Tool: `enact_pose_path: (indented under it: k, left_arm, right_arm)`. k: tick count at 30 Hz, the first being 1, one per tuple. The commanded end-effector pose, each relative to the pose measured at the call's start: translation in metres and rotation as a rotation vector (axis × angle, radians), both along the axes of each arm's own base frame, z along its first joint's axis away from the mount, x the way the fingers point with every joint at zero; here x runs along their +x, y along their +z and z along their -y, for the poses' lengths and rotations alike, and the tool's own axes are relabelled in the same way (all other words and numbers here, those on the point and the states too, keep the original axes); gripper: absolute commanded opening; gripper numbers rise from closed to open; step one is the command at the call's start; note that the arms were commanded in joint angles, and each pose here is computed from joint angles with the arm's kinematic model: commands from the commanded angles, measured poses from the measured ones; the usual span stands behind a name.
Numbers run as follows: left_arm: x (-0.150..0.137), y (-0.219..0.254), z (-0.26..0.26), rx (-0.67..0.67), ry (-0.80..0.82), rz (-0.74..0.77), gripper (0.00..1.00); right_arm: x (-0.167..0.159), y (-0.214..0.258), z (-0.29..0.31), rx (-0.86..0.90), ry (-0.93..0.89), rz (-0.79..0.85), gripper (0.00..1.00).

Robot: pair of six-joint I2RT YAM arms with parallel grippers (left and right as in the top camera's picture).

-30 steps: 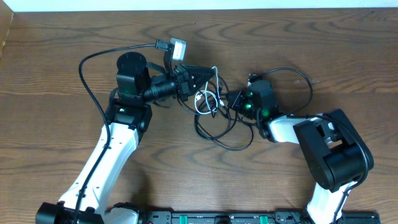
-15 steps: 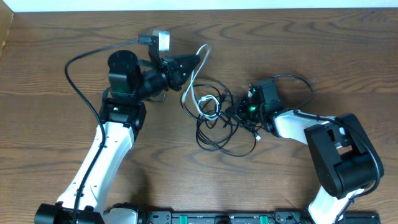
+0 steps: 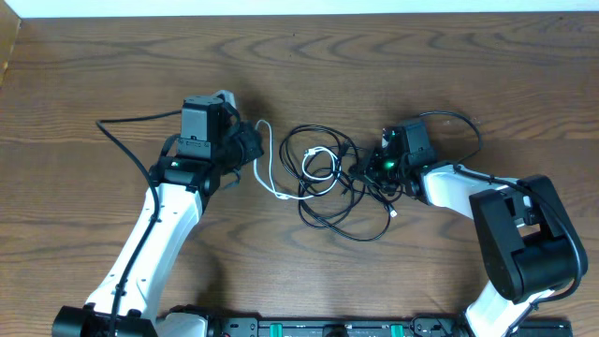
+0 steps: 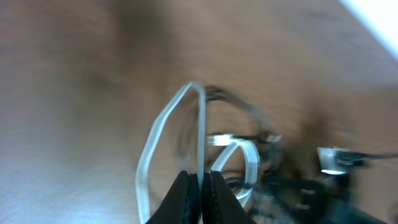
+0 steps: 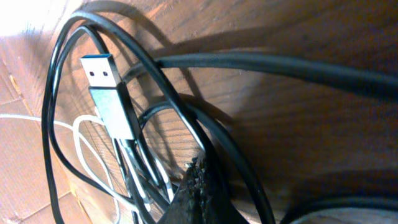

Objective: Untangle cables

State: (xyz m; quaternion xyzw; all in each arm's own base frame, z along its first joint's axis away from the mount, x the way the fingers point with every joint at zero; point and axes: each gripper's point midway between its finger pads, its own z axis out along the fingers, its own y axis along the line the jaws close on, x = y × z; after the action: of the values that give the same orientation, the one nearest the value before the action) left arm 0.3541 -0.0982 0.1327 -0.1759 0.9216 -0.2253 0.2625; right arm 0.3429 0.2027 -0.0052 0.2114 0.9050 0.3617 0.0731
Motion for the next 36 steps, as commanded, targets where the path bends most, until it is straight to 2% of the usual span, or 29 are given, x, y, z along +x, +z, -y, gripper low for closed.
enact_pose_path:
  k: [1, 6, 11, 14, 16, 21, 25, 28, 31, 36]
  left_arm:
    - [-0.007, -0.011, -0.038, 0.150, 0.166, -0.060, 0.08]
    - [-0.020, -0.020, -0.043, 0.177, 0.173, -0.122, 0.07]
    - [-0.019, -0.019, -0.043, 0.175, 0.174, -0.114, 0.08]
    - [-0.019, -0.019, -0.043, 0.176, 0.174, -0.115, 0.08]
    - [-0.019, -0.019, -0.043, 0.175, 0.173, -0.115, 0.07]
    - [-0.019, -0.019, -0.042, 0.171, 0.171, -0.116, 0.08]
    - [-0.019, -0.019, -0.041, 0.169, 0.169, -0.116, 0.08]
    - [-0.019, -0.019, -0.041, 0.169, 0.169, -0.116, 0.08]
    - [-0.019, -0.019, -0.041, 0.169, 0.169, -0.116, 0.07]
    - [-0.019, -0.019, -0.041, 0.169, 0.169, -0.117, 0.08]
  right_arm:
    - [-0.011, -0.026, 0.033, -0.136, -0.031, -0.027, 0.01]
    - [0.002, 0.014, 0.039, -0.184, 0.106, 0.187, 0.02]
    - [0.006, 0.062, 0.027, -0.217, 0.242, 0.415, 0.15]
    - [0.006, 0.077, 0.022, -0.249, 0.295, 0.498, 0.24]
    - [0.006, 0.077, 0.019, -0.274, 0.300, 0.511, 0.33]
    - [-0.006, 0.071, 0.000, -0.276, 0.357, 0.507, 0.40]
    - [-0.017, 0.066, -0.019, -0.283, 0.436, 0.530, 0.54]
    - [-0.021, 0.063, -0.036, -0.298, 0.528, 0.597, 0.57]
    - [-0.017, 0.054, -0.046, -0.320, 0.528, 0.622, 0.58]
    - [0.003, 0.046, -0.060, -0.231, 0.369, 0.594, 0.55]
